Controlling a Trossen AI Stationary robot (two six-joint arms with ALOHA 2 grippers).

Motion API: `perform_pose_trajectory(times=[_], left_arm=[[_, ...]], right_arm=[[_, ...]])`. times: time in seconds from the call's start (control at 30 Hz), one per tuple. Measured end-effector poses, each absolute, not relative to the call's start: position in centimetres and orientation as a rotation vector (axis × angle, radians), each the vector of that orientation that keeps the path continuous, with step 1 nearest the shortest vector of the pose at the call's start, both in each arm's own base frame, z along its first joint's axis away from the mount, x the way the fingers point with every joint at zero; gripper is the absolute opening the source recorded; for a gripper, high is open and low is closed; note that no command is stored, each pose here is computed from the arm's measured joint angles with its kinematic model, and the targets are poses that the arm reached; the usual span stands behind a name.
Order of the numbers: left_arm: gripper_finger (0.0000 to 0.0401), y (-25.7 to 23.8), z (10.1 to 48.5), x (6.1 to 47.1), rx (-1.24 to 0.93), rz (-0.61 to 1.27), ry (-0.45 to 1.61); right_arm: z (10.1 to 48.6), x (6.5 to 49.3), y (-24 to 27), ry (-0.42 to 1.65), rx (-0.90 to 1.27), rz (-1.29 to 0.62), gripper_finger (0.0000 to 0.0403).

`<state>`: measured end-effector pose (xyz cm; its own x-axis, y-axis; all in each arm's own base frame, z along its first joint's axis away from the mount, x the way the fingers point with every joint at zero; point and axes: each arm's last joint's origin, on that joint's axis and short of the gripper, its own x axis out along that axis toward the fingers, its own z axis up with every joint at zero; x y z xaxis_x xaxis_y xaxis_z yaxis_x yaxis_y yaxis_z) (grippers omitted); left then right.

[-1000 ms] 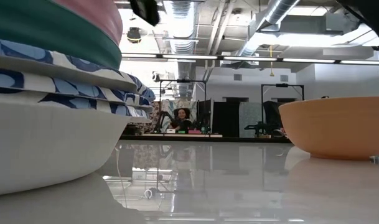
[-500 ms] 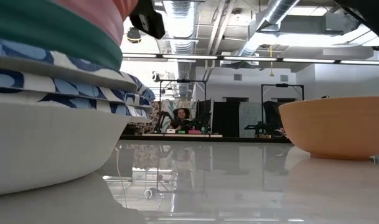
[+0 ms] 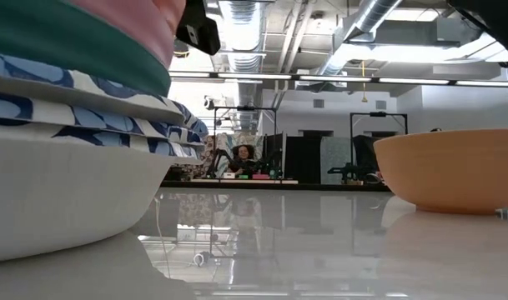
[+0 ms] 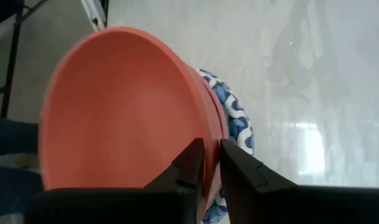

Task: Nest bowls inside each other
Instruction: Stack the orange bowl on top of the pink bowl, then stack the white bowl on top of the orange bowl

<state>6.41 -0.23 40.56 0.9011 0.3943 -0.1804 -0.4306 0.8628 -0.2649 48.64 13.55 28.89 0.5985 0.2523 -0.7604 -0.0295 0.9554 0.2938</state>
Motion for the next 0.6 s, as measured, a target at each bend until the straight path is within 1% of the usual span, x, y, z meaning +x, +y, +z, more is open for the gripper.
perform_pose_trajectory(times=[0.2, 0.43, 0.5, 0.6], left_arm=[[0.0221, -0.2, 40.6, 6.4, -0.306, 0.434, 0.121], [0.0221, -0.3, 40.3, 6.6, -0.327, 0.421, 0.13], [0.0221, -0.5, 40.0, 6.8, -0.338, 0.402, 0.143], [0.0221, -0.6, 39.7, 7.0, -0.349, 0.373, 0.159]], right_arm=[[28.9, 48.7, 13.1, 0.937, 0.303, 0.236, 0.0096], [29.1, 49.0, 12.2, 0.919, 0.311, 0.229, 0.0158], [29.4, 49.0, 11.9, 0.906, 0.308, 0.204, 0.017], [31.3, 48.3, 11.6, 0.842, 0.236, 0.16, 0.0176]])
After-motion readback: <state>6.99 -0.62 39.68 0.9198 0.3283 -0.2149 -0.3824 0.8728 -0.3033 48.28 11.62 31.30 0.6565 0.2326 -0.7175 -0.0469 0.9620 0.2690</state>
